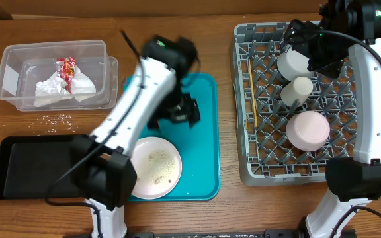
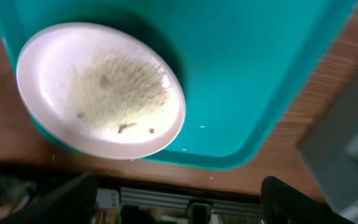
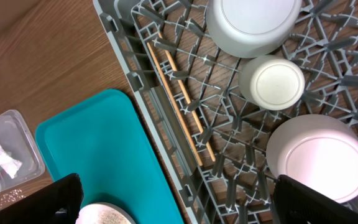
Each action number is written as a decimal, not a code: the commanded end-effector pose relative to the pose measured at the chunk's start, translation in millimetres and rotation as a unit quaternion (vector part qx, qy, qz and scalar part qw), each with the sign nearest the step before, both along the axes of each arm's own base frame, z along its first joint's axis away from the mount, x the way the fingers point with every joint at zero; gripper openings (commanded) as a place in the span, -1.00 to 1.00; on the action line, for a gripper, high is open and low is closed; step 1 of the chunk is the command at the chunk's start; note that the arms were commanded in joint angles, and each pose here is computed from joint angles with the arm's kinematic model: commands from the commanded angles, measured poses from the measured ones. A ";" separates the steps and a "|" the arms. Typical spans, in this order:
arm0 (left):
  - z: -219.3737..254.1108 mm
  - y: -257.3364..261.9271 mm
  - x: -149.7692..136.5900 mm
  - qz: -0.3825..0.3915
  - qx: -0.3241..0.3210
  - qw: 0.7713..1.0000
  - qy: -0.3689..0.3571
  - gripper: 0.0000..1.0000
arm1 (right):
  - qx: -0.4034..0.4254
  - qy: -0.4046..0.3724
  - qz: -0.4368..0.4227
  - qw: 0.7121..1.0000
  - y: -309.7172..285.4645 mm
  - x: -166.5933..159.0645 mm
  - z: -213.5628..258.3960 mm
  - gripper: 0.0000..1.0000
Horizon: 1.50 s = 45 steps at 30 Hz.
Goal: Sort waste into correct bins and load items into the dishwasher
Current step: 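Reach the left gripper to the white plate on the teal tray, then grasp the white plate rim with the left gripper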
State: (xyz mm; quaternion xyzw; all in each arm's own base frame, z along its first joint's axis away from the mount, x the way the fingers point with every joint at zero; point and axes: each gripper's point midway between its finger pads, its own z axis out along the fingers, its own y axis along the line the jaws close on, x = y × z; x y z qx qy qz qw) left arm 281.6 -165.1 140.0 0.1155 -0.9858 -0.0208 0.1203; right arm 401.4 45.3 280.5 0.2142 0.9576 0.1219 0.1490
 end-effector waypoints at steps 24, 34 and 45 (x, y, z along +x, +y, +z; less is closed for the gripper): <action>-113.4 4.2 7.7 0.116 0.025 0.992 -0.042 0.39 | 0.004 -0.013 -0.003 1.000 -0.4 0.9 7.7 0.99; -125.3 -4.7 -14.8 0.133 -0.002 0.991 0.004 0.39 | 0.004 -0.013 -0.003 1.000 -0.4 0.9 7.7 1.00; -143.6 0.5 -27.8 0.155 0.006 0.988 0.015 0.21 | 0.004 -0.013 -0.003 1.000 -0.4 0.9 7.7 1.00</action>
